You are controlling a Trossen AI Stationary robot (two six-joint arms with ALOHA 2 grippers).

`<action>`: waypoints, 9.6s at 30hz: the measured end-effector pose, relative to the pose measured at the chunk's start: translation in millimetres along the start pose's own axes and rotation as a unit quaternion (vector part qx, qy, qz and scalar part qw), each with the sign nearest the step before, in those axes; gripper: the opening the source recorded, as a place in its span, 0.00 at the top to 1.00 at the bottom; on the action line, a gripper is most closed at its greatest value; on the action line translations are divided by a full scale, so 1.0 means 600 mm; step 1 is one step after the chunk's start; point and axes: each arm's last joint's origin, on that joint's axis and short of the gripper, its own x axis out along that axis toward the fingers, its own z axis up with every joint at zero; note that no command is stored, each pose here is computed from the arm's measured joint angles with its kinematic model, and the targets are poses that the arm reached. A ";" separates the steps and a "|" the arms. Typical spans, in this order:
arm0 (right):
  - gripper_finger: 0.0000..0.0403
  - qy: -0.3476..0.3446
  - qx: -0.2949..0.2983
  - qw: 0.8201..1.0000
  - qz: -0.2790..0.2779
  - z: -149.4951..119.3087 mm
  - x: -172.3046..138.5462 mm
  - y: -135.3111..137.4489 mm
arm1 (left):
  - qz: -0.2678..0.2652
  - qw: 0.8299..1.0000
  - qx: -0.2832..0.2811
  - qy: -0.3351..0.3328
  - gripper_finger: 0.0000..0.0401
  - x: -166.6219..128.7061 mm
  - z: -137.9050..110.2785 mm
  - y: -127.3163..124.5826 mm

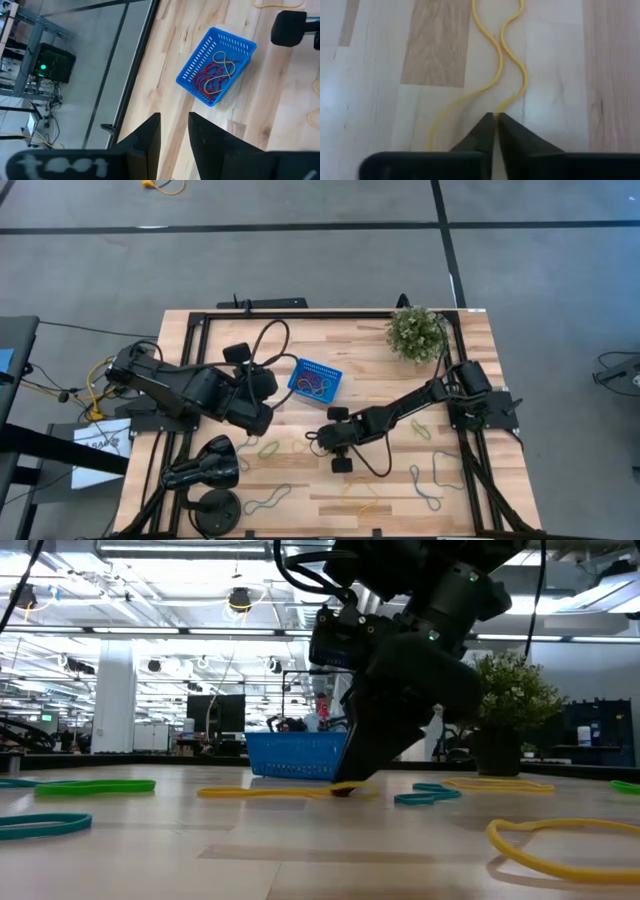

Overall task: Pick and place items into bin
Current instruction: Put the yellow rubber band into the blue bin

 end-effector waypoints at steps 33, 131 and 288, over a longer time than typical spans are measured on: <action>1.00 -0.203 0.032 0.971 -0.121 0.070 -0.252 -0.077 | 0.014 1.000 0.003 -0.008 0.78 0.000 0.001 0.001; 0.71 0.133 0.056 0.987 -0.065 -0.092 -0.222 0.004 | 0.016 0.998 -0.061 0.003 0.78 0.009 0.004 0.009; 0.51 -0.150 -0.024 0.982 -0.116 0.032 -0.277 -0.016 | 0.066 0.996 -0.066 -0.010 0.78 0.029 -0.003 -0.004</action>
